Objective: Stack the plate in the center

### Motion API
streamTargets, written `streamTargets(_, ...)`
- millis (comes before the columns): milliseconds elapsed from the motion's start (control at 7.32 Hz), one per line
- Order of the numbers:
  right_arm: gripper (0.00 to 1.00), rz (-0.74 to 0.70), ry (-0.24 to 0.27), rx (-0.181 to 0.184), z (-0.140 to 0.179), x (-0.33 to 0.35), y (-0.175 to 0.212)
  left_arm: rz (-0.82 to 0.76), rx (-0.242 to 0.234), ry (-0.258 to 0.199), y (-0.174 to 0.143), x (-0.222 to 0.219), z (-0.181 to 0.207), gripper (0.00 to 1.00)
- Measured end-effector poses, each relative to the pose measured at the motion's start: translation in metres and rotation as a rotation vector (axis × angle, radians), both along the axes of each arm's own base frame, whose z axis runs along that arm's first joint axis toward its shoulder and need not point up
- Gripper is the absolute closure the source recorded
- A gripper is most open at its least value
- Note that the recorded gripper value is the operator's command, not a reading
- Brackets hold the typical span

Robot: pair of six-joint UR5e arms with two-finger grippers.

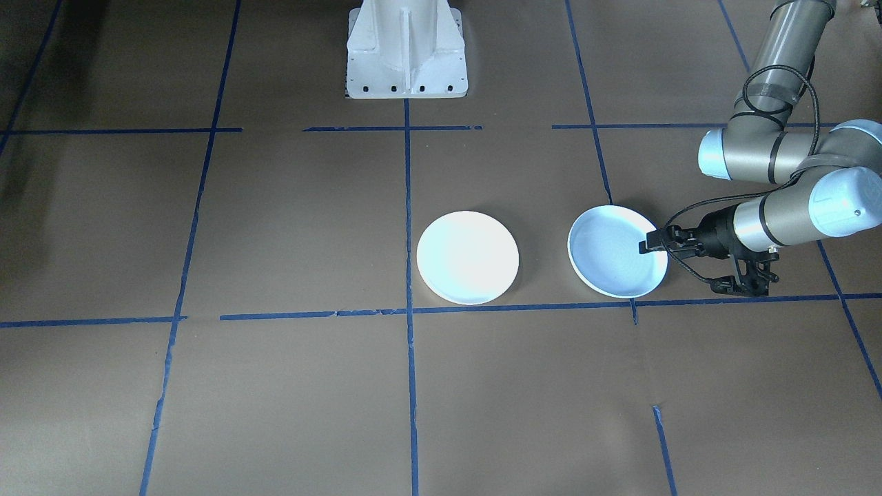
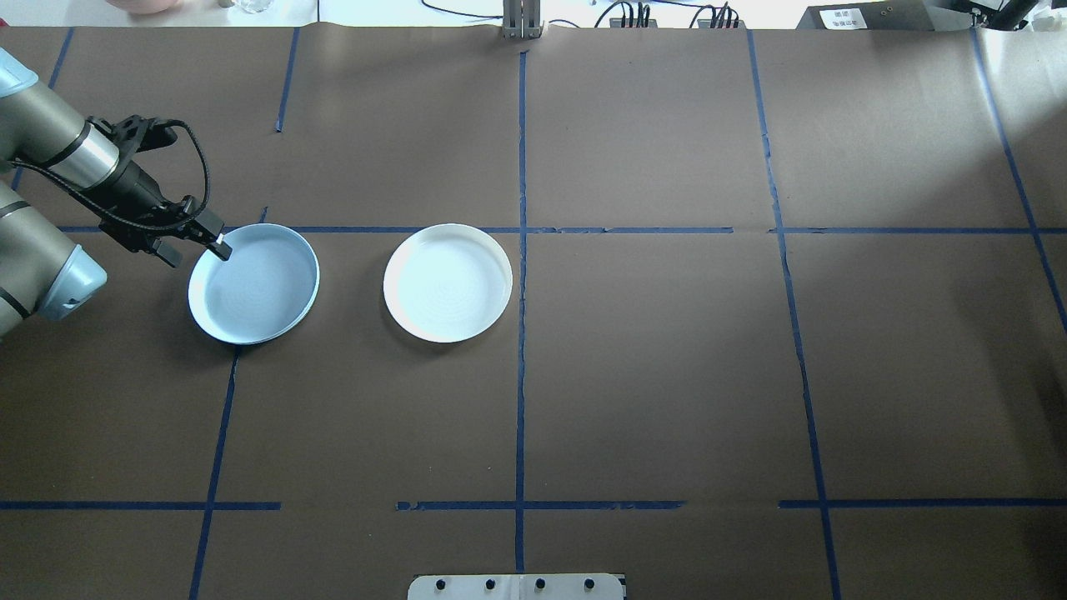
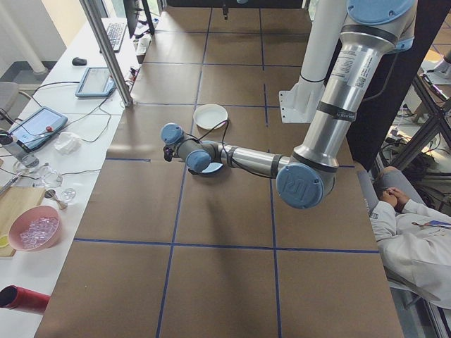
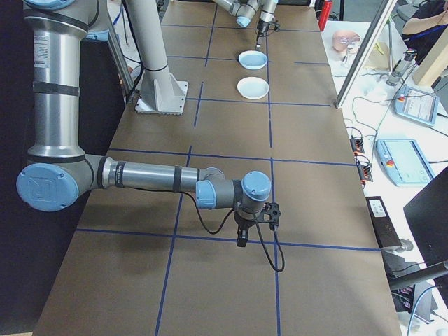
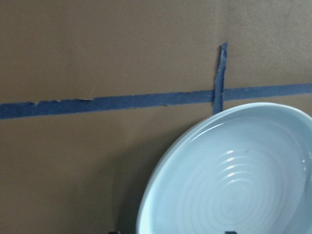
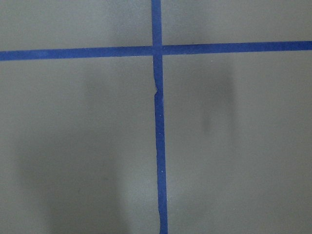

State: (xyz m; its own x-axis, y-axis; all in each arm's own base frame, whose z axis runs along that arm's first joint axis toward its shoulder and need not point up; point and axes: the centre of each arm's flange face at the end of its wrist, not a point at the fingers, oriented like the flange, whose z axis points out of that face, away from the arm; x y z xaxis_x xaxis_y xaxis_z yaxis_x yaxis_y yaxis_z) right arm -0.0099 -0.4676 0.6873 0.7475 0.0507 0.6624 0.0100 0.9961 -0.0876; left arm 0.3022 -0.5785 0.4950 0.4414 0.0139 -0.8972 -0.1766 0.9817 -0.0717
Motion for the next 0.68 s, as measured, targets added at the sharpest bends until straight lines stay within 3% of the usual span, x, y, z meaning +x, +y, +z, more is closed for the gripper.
streamTargets(683, 0.00, 0.001, 0.000, 0.000, 0.000, 0.000, 0.000, -0.042, -0.037, -0.008, 0.003, 0.103, -0.112, 0.00)
